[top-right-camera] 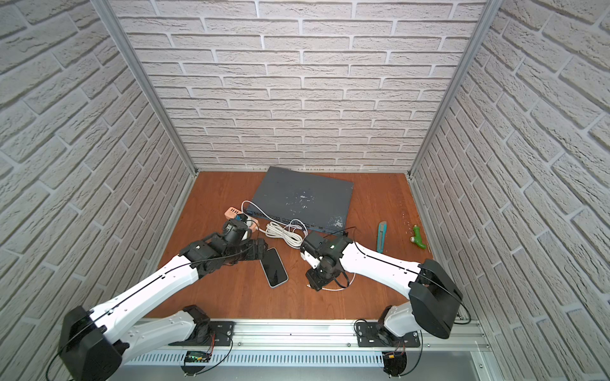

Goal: Plug the charging cable into the phone
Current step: Pick up the charging cable from the center of the board.

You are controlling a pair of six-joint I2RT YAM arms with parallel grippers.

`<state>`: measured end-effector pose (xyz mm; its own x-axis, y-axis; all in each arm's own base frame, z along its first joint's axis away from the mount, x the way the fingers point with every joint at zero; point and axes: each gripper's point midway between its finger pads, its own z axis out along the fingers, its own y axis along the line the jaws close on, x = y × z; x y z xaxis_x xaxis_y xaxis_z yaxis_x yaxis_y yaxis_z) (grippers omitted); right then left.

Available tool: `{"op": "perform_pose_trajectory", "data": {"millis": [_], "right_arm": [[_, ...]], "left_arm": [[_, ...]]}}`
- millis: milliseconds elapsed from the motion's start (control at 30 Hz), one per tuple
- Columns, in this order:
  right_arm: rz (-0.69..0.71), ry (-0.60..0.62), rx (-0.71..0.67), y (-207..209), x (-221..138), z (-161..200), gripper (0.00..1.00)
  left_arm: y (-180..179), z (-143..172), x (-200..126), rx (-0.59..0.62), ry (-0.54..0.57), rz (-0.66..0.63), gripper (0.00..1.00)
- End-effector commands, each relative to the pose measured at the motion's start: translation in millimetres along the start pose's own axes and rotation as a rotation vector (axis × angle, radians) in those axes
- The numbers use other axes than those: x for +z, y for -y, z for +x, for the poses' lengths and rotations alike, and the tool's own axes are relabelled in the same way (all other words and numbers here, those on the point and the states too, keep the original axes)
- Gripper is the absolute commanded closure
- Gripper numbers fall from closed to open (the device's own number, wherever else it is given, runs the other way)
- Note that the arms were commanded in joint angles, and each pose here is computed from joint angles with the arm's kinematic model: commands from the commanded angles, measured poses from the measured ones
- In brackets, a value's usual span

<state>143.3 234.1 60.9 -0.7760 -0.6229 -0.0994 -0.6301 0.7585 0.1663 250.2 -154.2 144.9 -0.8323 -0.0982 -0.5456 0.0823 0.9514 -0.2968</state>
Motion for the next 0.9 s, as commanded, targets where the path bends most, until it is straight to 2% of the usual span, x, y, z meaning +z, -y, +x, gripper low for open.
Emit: {"op": "perform_pose_trajectory", "data": {"millis": [0,233,533,600,767,800,867], "right_arm": [[0.079,-0.038,-0.036,6,19,4,0.48],[0.182,-0.089,-0.062,17,39,7,0.51],[0.177,-0.127,-0.078,17,55,8,0.56],[0.172,-0.136,-0.078,17,58,8,0.63],[0.153,-0.150,-0.068,19,62,7,0.93],[0.151,-0.149,-0.074,19,62,6,0.96],[0.151,-0.145,-0.091,18,61,2,0.97]], "left_arm": [[1,1,-4,0.005,0.006,0.012,0.06],[0,5,-2,0.010,-0.002,0.010,0.06],[-4,5,-2,0.010,0.002,-0.007,0.06],[-6,6,-2,0.009,0.002,-0.013,0.06],[-10,7,-4,0.001,0.004,-0.015,0.05],[-10,8,-5,0.000,0.002,-0.015,0.05],[-12,8,-5,-0.007,0.002,-0.013,0.06]]}}
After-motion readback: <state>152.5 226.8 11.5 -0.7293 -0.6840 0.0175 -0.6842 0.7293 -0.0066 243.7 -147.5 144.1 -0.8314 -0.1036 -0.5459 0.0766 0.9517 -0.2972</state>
